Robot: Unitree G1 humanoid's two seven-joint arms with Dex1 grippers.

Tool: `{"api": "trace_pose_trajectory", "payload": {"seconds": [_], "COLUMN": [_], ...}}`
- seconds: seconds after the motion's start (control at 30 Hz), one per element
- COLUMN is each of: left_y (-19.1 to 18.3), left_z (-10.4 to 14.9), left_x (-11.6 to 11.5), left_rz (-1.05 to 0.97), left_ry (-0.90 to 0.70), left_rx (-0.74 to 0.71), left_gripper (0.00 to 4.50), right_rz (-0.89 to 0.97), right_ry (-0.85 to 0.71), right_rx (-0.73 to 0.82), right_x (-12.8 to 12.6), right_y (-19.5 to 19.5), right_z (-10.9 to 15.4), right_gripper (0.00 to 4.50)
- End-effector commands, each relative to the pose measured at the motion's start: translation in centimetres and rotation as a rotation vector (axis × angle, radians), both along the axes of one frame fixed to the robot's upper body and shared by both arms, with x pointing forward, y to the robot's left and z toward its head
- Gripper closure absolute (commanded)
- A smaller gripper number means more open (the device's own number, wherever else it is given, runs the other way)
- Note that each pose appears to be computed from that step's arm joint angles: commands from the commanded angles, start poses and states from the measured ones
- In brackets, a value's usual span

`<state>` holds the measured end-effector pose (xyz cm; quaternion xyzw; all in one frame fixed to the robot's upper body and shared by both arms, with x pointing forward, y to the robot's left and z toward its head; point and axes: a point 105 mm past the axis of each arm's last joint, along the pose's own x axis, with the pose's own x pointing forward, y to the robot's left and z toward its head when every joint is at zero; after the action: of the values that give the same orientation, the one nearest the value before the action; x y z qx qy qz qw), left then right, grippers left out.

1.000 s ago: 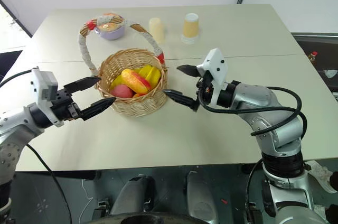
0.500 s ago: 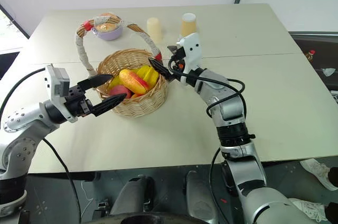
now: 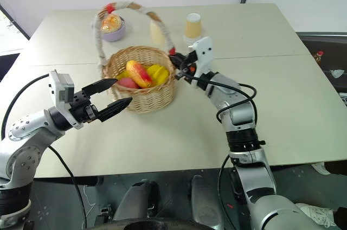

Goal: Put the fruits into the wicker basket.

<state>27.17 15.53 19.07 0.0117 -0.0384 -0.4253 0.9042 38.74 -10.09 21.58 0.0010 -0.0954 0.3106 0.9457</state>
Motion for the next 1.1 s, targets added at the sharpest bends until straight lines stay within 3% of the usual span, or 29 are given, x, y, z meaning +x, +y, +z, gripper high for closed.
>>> {"api": "trace_pose_trajectory", "payload": {"seconds": [0.03,0.2,0.27,0.53,0.57,0.6,0.73,0.97,1.1], "left_y": [-0.8,-1.2,-1.1,-1.0,-1.0,-1.0,-0.7,1.2,3.6], "left_z": [0.7,0.7,0.7,0.9,1.0,1.0,0.9,0.8,0.1], "left_x": [-0.3,0.4,0.6,1.1,1.2,1.3,1.5,2.7,3.8], "left_rz": [-0.036,-0.048,-0.044,-0.034,-0.036,-0.039,-0.042,0.037,0.185], "left_ry": [-0.045,-0.051,-0.058,-0.081,-0.083,-0.083,-0.081,-0.081,-0.068], "left_rx": [0.002,-0.007,-0.006,-0.005,-0.006,-0.006,-0.002,0.038,0.064], "left_gripper": [0.0,0.0,0.0,0.0,0.0,0.0,0.0,0.0,0.0], "right_rz": [-0.241,-0.607,-0.691,-0.781,-0.777,-0.776,-0.791,-0.618,-0.323], "right_ry": [-0.161,-0.164,-0.154,-0.12,-0.123,-0.13,-0.181,-0.215,-0.195], "right_rx": [0.041,0.003,-0.008,-0.02,-0.02,-0.023,-0.064,-0.293,-0.394], "right_x": [-0.3,-0.4,-0.5,-0.7,-0.8,-0.9,-2.2,-5.6,-7.3], "right_y": [-6.7,-16.7,-18.9,-21.9,-21.8,-21.7,-21.7,-20.0,-15.5], "right_z": [4.4,4.1,3.6,2.1,2.2,2.3,3.0,3.4,1.9], "right_gripper": [4.45,4.45,4.45,4.45,3.58,3.26,1.18,1.18,1.18]}}
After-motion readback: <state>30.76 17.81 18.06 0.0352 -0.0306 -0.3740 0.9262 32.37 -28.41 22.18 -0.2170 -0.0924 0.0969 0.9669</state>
